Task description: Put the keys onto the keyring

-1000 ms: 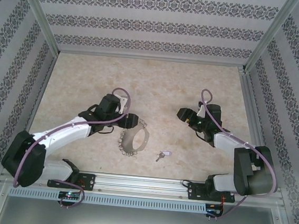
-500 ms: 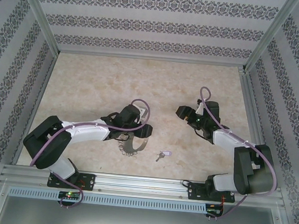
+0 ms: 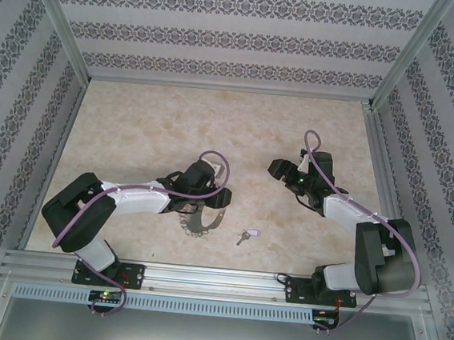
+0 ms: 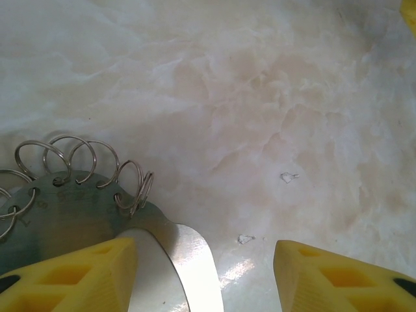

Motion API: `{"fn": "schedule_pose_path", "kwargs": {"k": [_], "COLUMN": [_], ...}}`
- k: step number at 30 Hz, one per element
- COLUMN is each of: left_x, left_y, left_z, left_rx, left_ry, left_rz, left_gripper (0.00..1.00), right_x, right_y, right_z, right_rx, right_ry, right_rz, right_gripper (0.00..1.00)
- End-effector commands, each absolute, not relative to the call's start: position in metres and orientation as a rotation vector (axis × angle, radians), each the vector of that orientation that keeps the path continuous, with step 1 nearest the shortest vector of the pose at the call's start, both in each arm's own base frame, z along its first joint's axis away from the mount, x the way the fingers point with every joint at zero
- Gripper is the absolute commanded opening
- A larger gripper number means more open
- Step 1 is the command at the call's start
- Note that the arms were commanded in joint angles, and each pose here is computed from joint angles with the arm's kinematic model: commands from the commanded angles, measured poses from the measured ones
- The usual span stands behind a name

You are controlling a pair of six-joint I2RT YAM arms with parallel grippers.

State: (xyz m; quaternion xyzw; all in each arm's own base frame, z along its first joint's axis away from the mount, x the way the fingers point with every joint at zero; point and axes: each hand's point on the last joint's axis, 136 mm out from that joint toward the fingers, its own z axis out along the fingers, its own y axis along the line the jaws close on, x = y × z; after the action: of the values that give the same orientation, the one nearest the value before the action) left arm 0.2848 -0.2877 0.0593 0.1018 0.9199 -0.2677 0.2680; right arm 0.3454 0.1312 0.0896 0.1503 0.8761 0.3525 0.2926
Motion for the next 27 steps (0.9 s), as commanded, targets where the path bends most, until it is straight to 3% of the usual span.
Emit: {"fn": "schedule_pose_path", "kwargs": {"k": [1,27], "left_x": [0.283,0.304], "left_y": [-0.291,-0.310], "left_z": [0.052,0.049], "left_rx": [0.258,0.322], "left_ry": [2.481,2.455], "left_rz": [-0.718,-0.697], "left_gripper": [0.57,0.57], "right_x": [0.353,0.354], "right_y": [0.132,0.132], "right_z": [0.105,0.085], "right_rx": [0.381,0.384], "right_ry": [2.298,2.343], "right_rz": [0.926,0.907], "right_gripper": [0.75,0.74]}}
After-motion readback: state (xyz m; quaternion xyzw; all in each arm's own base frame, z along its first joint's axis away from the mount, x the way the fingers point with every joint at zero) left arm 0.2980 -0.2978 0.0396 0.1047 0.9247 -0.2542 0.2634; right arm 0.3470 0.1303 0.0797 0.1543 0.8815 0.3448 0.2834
